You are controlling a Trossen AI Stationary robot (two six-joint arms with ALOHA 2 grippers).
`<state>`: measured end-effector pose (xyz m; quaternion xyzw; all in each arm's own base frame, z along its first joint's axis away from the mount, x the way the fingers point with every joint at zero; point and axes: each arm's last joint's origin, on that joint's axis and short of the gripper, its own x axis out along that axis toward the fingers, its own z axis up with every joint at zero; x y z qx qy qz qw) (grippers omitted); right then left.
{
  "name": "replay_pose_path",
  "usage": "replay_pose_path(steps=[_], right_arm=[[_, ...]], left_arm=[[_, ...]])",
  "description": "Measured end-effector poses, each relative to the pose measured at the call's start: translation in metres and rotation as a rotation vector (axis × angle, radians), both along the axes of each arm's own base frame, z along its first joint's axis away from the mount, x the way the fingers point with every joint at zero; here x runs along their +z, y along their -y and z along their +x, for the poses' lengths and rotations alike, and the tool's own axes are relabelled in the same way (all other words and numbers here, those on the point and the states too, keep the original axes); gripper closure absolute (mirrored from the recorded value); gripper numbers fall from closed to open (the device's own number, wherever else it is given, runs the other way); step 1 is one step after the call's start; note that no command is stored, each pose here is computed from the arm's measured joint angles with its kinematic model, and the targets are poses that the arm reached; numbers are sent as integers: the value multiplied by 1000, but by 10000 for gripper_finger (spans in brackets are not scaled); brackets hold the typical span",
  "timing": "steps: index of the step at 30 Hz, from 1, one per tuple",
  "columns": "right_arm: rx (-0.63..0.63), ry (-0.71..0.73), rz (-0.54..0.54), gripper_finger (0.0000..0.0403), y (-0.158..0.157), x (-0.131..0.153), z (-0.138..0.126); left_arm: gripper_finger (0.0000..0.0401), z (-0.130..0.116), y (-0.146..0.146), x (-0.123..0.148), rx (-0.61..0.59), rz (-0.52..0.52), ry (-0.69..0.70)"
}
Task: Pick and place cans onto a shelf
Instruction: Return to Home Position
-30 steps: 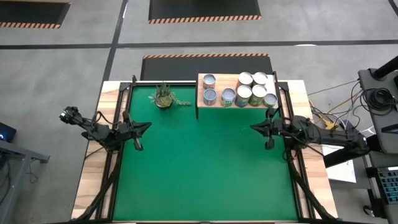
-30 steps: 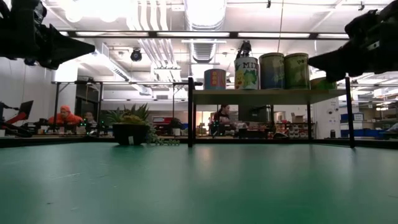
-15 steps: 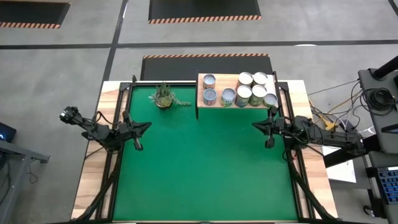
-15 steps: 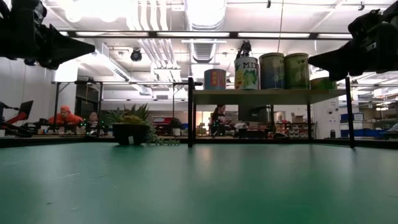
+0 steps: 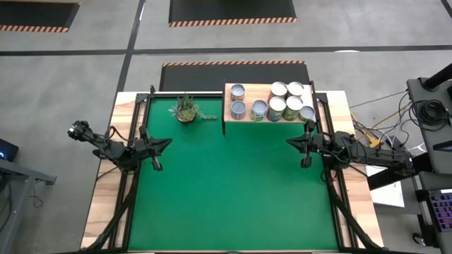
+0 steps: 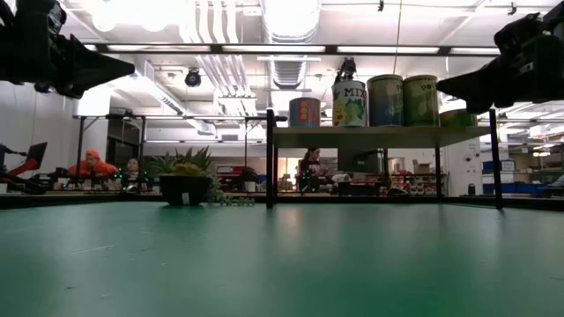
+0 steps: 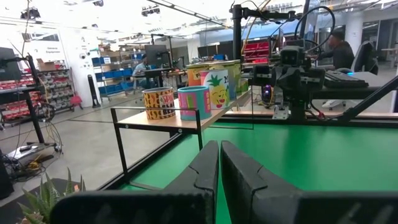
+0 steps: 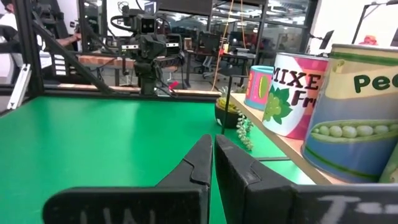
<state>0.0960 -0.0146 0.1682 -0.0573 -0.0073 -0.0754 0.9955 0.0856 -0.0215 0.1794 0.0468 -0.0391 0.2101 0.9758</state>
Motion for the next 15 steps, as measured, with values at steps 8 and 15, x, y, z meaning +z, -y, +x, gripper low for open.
replay_pose_path(steps=[8,15], right_arm=[[-4,-19,-136,394,0,0,0],[-3,-10,-78,394,0,0,0]], left_arm=[[401,0,0,0,0,0,0],[401,0,0,0,0,0,0]])
